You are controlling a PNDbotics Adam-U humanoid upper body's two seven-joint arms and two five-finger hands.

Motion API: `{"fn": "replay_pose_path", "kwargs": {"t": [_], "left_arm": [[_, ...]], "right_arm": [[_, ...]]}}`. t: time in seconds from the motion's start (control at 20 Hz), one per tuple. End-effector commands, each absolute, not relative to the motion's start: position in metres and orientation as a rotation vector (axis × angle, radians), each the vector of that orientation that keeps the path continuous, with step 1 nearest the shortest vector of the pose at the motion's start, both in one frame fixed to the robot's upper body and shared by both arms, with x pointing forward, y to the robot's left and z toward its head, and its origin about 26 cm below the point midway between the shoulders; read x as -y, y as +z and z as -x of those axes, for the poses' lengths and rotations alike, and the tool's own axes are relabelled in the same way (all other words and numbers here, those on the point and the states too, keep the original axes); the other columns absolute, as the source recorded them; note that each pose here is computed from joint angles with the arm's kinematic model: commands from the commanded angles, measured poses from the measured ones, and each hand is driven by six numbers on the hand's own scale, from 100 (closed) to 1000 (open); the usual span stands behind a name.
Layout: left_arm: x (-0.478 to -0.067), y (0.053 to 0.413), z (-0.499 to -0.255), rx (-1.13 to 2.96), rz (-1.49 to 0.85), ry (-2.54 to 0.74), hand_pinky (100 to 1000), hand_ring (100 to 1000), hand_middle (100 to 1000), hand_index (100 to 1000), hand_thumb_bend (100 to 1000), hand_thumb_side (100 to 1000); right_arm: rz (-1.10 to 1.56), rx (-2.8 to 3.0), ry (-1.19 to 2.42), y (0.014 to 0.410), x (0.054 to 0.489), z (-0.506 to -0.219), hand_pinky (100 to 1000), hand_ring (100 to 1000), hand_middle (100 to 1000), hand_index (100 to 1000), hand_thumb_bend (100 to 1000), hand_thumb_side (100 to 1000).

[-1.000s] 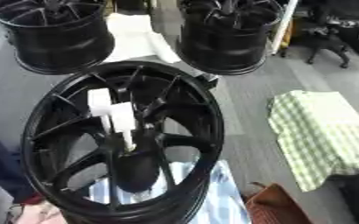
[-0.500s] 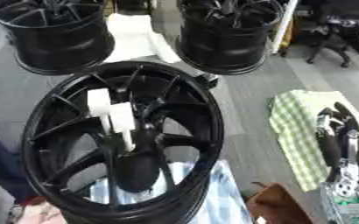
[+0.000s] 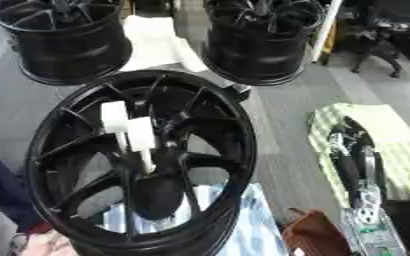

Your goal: Pull the pin out of the wheel hub.

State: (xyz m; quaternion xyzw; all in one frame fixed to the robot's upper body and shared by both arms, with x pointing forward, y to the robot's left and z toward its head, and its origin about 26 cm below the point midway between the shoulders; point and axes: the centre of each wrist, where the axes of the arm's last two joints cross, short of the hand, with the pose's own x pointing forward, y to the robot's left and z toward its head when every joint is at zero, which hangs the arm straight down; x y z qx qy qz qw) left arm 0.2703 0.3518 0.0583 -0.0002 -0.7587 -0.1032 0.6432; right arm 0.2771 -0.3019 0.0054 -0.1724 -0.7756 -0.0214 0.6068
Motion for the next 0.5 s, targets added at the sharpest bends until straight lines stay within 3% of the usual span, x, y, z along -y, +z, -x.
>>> {"fn": "replay_pose_path", "kwargs": {"t": [0.05, 0.5], "left_arm": [[-0.3509, 0.0649, -0.272, 1.749, 0.003, -0.253, 745, 1000, 750, 930, 100, 919], [-0.35, 0.064, -0.2721, 1.744, 0.008, -0.256, 745, 1000, 747, 928, 100, 920]], "right_arm": [[0.377, 1.833, -0.023, 0.0162, 0.2998, -0.2797, 752, 694, 712, 881, 100, 641], [0.362, 1.838, 0.0, 0.0192, 0.2976, -0.2795, 752, 691, 708, 879, 100, 639]]}}
